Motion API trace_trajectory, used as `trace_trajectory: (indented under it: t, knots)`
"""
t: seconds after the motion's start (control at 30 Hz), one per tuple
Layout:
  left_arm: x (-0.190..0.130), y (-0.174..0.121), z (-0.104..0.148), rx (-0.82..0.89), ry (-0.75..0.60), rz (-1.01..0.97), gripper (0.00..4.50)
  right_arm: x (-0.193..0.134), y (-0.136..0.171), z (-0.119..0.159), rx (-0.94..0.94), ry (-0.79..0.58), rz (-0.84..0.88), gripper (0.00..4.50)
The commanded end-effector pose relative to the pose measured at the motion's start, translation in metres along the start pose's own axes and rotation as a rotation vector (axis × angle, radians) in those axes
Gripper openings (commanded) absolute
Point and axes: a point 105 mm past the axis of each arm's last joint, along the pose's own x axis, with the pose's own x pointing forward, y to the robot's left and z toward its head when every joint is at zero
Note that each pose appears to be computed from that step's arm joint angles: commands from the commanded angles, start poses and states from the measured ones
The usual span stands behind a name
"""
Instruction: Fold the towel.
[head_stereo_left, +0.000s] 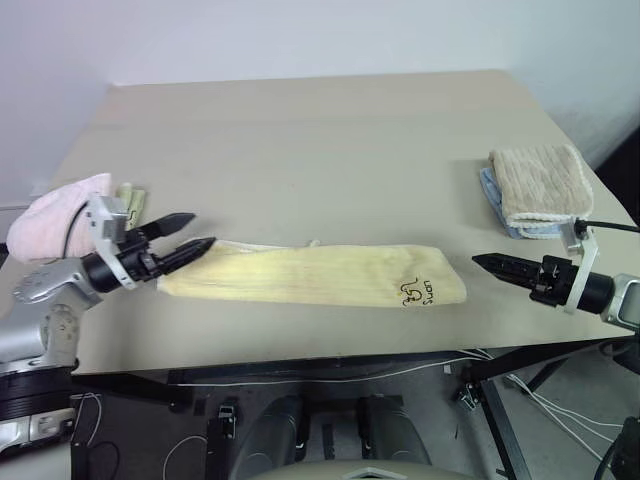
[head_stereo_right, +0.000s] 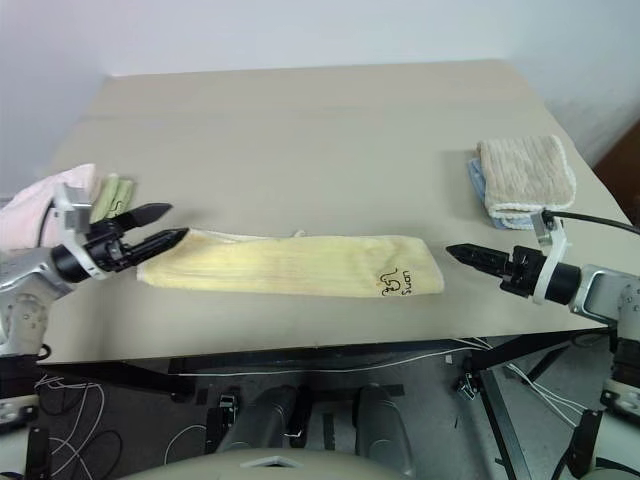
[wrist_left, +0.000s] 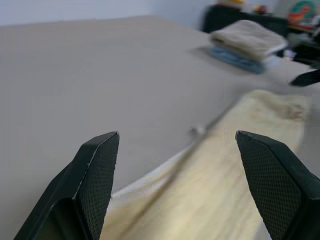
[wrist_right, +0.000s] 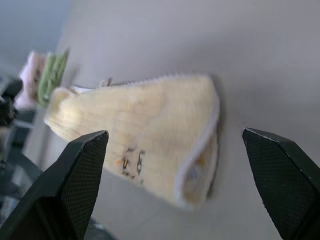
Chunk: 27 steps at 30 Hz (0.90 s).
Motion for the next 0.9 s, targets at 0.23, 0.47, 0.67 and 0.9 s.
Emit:
trace_trajectory:
  t: [0.23,0.47,0.67,0.9]
  knots:
    - [0.037,-0.035,-0.008,0.003,0.013,-0.169,3.91,-0.005,0.015,-0.037,0.095,-0.006,0.061,4.5]
    - [0.046,-0.039,-0.011,-0.001,0.021,-0.196,3.91,0.009,0.021,-0.052,0.123,-0.001,0.078,4.5]
    - [0.052,-0.041,-0.013,0.01,0.018,-0.199,3.91,0.028,0.016,-0.053,0.166,-0.015,0.051,4.5]
    - [0.055,-0.043,-0.016,0.027,0.023,-0.19,3.91,0.033,0.002,-0.057,0.222,-0.016,0.004,4.5]
